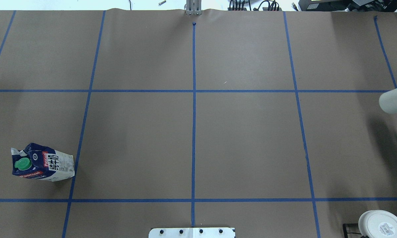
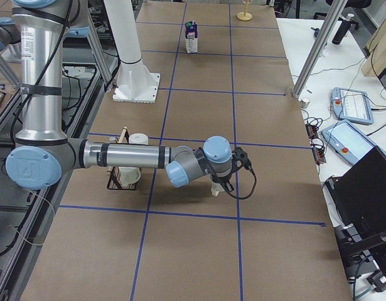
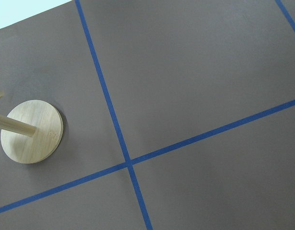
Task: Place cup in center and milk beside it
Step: 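Carry the white mug with the right gripper toward the table center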
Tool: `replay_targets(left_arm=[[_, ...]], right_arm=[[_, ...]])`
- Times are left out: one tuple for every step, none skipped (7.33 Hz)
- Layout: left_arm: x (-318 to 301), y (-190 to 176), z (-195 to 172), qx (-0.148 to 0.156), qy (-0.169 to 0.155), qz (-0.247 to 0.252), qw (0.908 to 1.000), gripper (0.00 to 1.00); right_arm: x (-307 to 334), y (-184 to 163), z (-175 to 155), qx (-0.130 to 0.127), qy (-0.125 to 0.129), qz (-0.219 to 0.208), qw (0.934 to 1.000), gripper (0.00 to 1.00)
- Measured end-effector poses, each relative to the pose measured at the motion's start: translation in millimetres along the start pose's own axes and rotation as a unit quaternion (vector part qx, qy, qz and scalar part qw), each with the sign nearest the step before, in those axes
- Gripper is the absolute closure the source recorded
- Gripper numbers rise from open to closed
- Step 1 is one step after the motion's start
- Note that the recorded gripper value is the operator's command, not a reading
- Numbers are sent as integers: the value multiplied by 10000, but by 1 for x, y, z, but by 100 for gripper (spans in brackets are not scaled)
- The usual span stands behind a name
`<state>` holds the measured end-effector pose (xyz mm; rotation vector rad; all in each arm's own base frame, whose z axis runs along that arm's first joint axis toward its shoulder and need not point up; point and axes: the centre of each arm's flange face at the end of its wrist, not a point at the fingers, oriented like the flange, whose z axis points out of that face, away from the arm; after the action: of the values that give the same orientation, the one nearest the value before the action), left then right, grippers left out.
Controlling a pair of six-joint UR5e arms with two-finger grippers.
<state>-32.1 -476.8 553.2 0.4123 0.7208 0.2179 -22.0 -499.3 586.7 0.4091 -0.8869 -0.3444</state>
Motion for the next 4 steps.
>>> replay_targets(left_arm=[[-1, 4, 1, -22, 3, -17, 10000, 0], [-2, 7, 2, -40, 7, -32, 10000, 0], [-2, 8, 2, -47, 13, -37, 10000, 0], [-2, 9, 2, -53, 19, -39, 10000, 0]], right_arm=[[-46, -52, -11, 232, -287, 457, 9983, 100], [-102, -95, -12, 323, -561, 840, 9944, 100], [-162, -132, -3, 314, -781, 1182, 9894, 100], [-220, -158, 17, 270, -870, 1498, 9845, 100]])
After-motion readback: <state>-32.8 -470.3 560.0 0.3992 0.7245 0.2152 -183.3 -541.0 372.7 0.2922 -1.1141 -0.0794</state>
